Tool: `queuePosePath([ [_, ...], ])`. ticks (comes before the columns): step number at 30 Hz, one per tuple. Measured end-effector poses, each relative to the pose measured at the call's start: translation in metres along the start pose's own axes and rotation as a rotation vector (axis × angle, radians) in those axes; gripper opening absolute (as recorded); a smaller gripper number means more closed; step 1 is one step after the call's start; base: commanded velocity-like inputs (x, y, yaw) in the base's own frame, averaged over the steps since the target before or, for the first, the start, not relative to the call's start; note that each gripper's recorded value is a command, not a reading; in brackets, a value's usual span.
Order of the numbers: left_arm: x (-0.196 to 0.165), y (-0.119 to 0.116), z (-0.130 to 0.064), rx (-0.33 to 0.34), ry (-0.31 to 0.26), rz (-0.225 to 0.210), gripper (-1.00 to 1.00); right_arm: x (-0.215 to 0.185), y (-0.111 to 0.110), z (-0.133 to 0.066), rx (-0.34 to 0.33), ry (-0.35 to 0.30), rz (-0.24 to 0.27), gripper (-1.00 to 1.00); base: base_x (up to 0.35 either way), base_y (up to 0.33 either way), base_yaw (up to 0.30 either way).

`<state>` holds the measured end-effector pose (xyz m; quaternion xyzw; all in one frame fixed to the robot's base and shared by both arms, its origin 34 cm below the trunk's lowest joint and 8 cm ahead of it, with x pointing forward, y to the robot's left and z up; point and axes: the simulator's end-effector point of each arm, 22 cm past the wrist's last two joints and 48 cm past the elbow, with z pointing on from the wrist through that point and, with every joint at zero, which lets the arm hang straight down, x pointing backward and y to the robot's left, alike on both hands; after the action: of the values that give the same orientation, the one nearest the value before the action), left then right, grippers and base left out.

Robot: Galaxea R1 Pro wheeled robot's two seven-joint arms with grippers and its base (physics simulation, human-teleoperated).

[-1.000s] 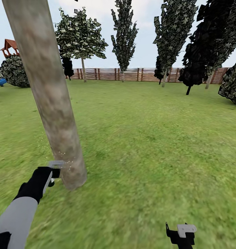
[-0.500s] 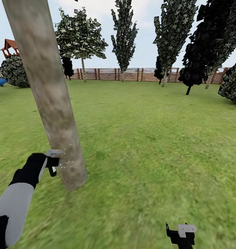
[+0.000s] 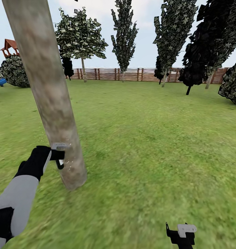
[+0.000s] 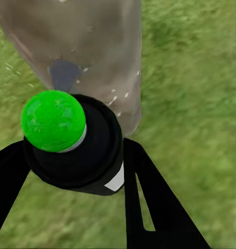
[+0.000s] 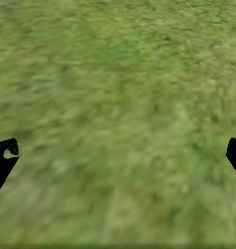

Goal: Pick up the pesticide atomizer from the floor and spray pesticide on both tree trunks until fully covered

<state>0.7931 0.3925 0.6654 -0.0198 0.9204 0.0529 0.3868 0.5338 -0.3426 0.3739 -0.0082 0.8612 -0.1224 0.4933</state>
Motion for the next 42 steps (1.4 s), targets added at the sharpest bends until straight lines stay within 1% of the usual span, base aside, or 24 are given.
queuePosePath([
  [1,-0.002,0.010,-0.002,-0.018,-0.008,0.005,-1.00,0.000,0.000,0.000,0.000,0.000,0.000,1.00,0.000,0.000,0.000],
  [3,-0.007,0.023,-0.007,-0.036,-0.025,0.000,-1.00,0.000,0.000,0.000,0.000,0.000,0.000,1.00,0.000,0.000,0.000],
  [5,-0.013,0.050,-0.013,-0.073,-0.038,-0.006,-1.00,0.000,0.000,0.000,0.000,0.000,0.000,1.00,0.000,0.000,0.000],
  [6,-0.016,0.058,-0.016,-0.082,-0.044,-0.010,-1.00,0.000,0.000,0.000,0.000,0.000,0.000,1.00,0.000,0.000,0.000],
  [7,-0.017,0.060,-0.016,-0.083,-0.046,-0.013,-1.00,0.000,0.000,0.000,0.000,0.000,0.000,1.00,0.000,0.000,0.006],
  [11,-0.011,0.054,-0.014,-0.074,-0.037,-0.006,-1.00,0.000,0.000,0.000,0.000,0.000,0.000,1.00,0.000,-0.018,0.173],
  [15,-0.011,0.052,-0.013,-0.072,-0.037,-0.006,-1.00,0.000,0.000,0.000,-0.001,0.000,-0.001,1.00,0.009,-0.214,0.215],
  [42,-0.009,0.057,-0.013,-0.090,-0.037,0.002,-1.00,-0.001,0.000,0.000,0.000,-0.001,-0.001,1.00,0.015,-0.268,0.002],
])
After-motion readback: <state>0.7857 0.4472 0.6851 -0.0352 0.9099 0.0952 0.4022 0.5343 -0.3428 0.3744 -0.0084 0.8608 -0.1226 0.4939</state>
